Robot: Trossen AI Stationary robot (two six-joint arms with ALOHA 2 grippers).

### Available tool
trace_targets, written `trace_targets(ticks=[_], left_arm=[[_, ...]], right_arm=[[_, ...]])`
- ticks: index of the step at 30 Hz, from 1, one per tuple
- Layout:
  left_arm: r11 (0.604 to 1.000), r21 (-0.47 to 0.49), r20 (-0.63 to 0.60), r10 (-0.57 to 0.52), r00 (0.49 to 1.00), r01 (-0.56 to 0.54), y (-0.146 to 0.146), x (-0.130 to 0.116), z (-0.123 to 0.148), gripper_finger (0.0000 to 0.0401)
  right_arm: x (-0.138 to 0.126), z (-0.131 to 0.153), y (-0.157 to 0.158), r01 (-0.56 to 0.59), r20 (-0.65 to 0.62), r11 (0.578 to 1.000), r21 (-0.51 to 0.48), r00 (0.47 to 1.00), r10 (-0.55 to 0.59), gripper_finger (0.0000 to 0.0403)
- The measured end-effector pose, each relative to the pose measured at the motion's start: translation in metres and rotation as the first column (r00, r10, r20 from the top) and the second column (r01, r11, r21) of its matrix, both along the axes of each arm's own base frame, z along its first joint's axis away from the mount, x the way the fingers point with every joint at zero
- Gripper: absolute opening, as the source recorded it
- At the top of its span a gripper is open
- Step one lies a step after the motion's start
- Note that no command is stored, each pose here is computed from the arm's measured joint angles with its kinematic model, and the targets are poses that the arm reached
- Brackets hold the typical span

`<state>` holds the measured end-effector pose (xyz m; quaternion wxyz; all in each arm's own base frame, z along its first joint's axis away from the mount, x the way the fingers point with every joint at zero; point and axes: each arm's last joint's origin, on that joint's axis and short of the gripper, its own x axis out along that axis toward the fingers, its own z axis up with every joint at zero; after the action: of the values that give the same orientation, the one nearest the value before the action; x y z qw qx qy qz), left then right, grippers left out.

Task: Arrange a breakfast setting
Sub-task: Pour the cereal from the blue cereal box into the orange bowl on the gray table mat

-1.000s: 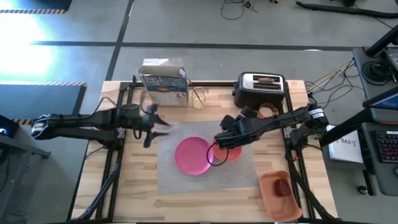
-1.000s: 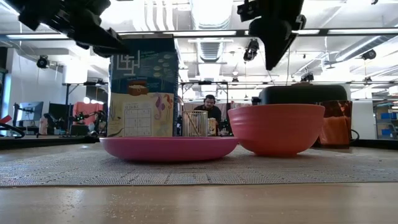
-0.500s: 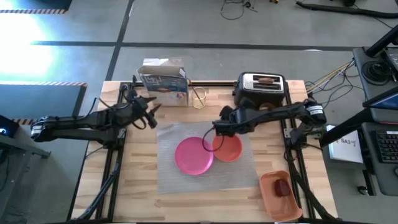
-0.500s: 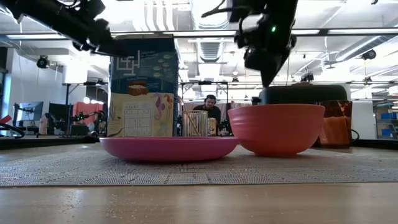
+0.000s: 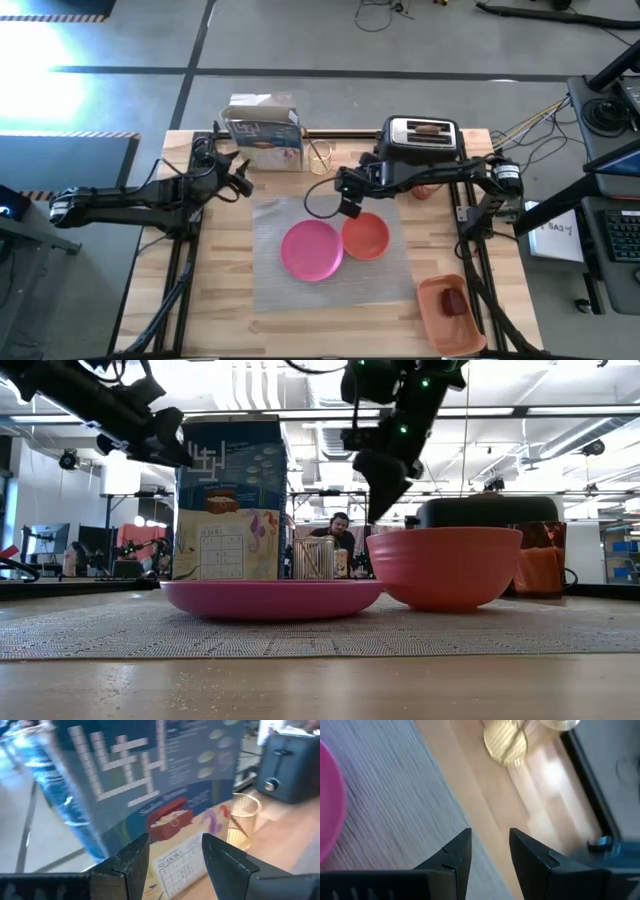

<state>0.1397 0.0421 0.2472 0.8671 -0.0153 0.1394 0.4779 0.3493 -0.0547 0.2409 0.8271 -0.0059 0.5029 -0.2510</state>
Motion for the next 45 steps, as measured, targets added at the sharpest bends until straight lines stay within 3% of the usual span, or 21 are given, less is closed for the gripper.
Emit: trace_targets(ticks=[3,6,12,22,45], left_arm=[[0.998,-0.014,-0.009,0.066,0.998,-0.066,0.001,-0.003,-0.004,0.0166],[0.992,-0.025,-0.026,0.120,0.992,-0.121,0.001,-0.007,-0.008,0.0166],[0.991,-0.051,-0.028,0.123,0.992,-0.124,0.001,-0.008,-0.011,0.0166],[0.989,-0.054,-0.023,0.134,0.991,-0.135,0.001,-0.007,-0.012,0.0166],[0.985,-0.101,0.024,0.145,0.989,-0.142,0.001,-0.005,-0.014,0.0166]], right_arm=[[0.005,0.006,-0.002,-0.074,0.039,0.996,-0.041,0.996,0.076,0.0123],[0.011,0.012,-0.008,-0.178,0.122,0.984,-0.021,0.976,0.179,0.0123],[0.022,0.021,-0.028,-0.381,0.348,0.924,0.010,0.868,0.355,0.0123],[0.022,0.028,-0.051,-0.351,0.428,0.935,-0.041,0.840,0.334,0.0123],[0.023,0.028,-0.052,-0.340,0.437,0.940,-0.034,0.841,0.319,0.0123]])
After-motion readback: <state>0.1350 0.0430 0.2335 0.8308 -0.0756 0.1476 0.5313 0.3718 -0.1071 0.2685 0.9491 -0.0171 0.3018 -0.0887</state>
